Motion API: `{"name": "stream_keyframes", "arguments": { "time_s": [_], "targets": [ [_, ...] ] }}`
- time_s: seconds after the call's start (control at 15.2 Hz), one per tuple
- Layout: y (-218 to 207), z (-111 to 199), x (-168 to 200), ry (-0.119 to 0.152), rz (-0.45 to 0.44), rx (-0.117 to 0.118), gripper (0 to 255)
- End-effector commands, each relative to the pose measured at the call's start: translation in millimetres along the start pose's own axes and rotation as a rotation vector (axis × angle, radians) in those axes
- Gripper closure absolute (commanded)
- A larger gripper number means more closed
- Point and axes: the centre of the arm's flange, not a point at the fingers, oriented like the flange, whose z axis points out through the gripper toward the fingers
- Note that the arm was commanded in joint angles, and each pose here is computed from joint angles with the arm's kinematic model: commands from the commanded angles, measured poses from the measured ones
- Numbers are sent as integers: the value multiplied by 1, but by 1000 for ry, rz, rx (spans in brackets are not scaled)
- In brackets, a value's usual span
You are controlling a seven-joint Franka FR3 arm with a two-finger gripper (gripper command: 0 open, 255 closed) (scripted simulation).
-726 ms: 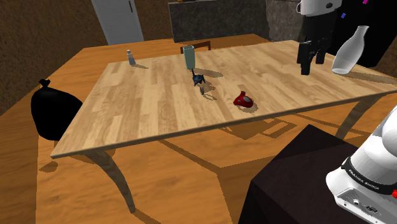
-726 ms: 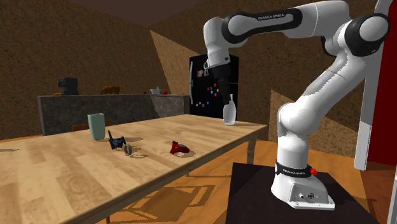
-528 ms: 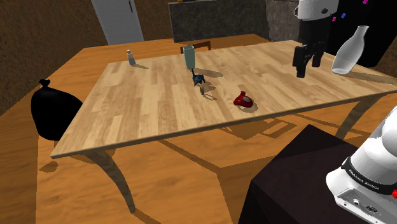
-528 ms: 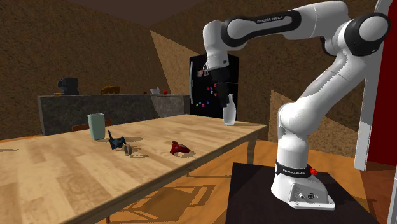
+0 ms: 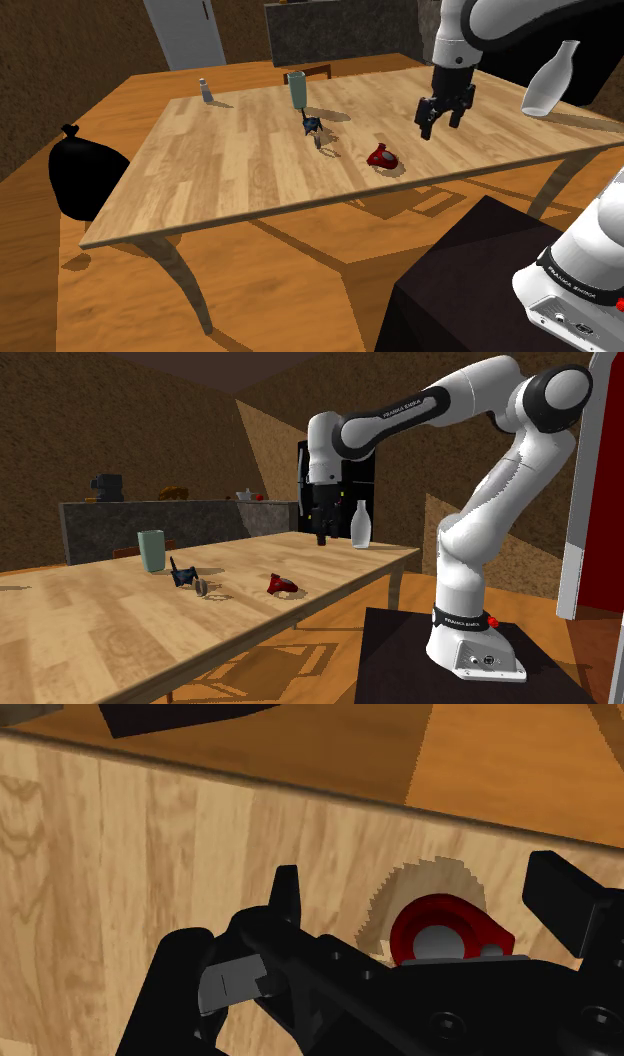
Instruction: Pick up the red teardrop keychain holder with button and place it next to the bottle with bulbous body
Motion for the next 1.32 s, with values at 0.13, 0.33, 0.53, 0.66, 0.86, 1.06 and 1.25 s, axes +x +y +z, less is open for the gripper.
{"name": "stream_keyframes", "arguments": {
  "time_s": [0.13,0.33,0.53,0.66,0.86,1.06,1.25],
  "targets": [
    [-12,27,33,80,87,33,0],
    [-19,47,57,136,151,57,0],
    [-25,66,84,191,215,80,0],
    [-28,77,102,228,257,95,0],
    [-30,88,114,249,282,104,0],
    [-31,104,118,249,282,104,0],
    [-32,122,123,249,282,104,0]
  ]
}}
